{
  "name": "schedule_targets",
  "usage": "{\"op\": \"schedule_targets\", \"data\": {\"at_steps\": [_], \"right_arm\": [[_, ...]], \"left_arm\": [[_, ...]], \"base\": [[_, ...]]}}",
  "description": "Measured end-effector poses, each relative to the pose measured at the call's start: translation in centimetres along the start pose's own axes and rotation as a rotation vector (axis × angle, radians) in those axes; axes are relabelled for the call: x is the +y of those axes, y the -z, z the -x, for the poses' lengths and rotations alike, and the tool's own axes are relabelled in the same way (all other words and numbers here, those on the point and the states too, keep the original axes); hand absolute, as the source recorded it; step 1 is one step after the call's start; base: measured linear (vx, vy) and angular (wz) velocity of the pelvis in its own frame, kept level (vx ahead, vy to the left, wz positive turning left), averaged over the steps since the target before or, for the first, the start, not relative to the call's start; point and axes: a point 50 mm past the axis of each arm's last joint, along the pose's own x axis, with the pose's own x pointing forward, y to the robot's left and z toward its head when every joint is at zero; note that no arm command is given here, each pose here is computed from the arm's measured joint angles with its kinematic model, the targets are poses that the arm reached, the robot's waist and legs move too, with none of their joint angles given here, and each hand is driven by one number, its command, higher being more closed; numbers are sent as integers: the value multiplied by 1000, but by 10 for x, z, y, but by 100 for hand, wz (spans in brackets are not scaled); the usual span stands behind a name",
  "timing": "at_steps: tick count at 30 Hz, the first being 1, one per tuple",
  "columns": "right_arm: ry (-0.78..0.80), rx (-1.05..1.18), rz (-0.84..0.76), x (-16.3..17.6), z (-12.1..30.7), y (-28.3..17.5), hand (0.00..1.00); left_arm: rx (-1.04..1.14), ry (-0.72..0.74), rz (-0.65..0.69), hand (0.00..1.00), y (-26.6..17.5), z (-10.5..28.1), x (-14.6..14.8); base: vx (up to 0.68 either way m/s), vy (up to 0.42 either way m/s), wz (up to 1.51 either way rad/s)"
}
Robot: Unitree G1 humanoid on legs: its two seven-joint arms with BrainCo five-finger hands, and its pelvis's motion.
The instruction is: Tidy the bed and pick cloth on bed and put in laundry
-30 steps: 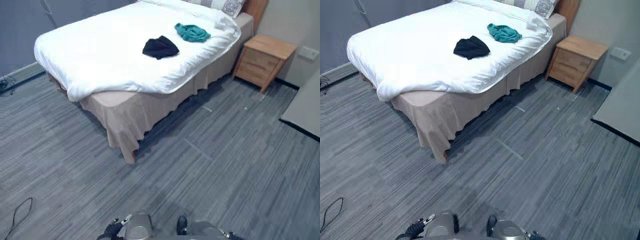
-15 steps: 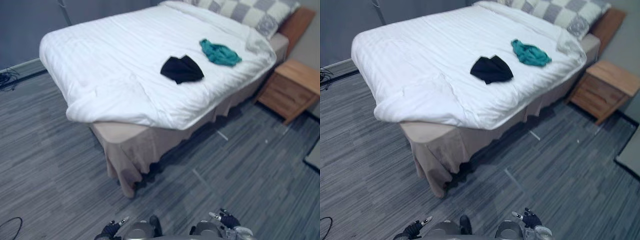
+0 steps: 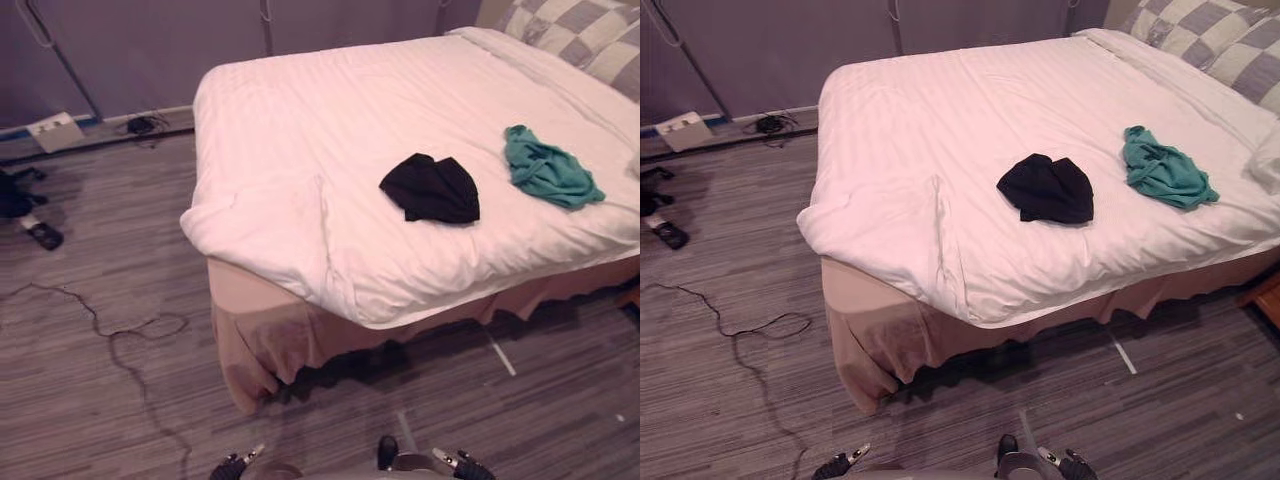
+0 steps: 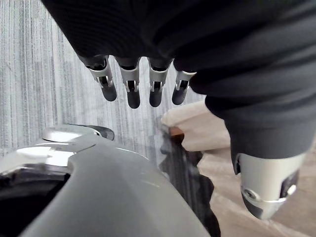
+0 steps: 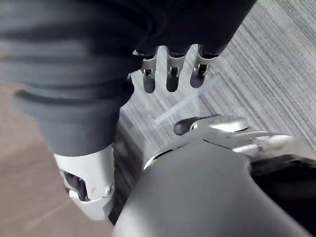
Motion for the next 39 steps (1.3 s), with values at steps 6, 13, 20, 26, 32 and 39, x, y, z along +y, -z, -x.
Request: {"op": "schedule_targets", "data": {"at_steps": [6, 13, 20, 26, 32, 39], "right_arm": [[10, -18, 9, -8, 3, -1, 0], [66, -23, -29, -21, 12, 20, 0], [24, -137, 49, -7, 10, -8, 0], [-81, -407, 77, 28, 10, -87, 0], [-186, -508, 104, 59, 15, -113, 0], [-254, -663, 118, 79, 32, -137, 0]], "left_arm": [[-514, -203, 212, 0, -105, 12, 27], [-1161, -344, 142, 0, -262, 86, 81], [-1463, -339, -18, 0, -368, 159, 82], [-1580, -401, -198, 0, -456, 229, 44], [-1393, -540, -423, 100, -478, 226, 29], [-1333, -710, -631, 100, -490, 246, 29]], "base": [[-92, 4, 35], [5, 59, 6], [29, 9, -16], [-160, -17, -20], [-90, -33, -25], [-83, -47, -6]]}}
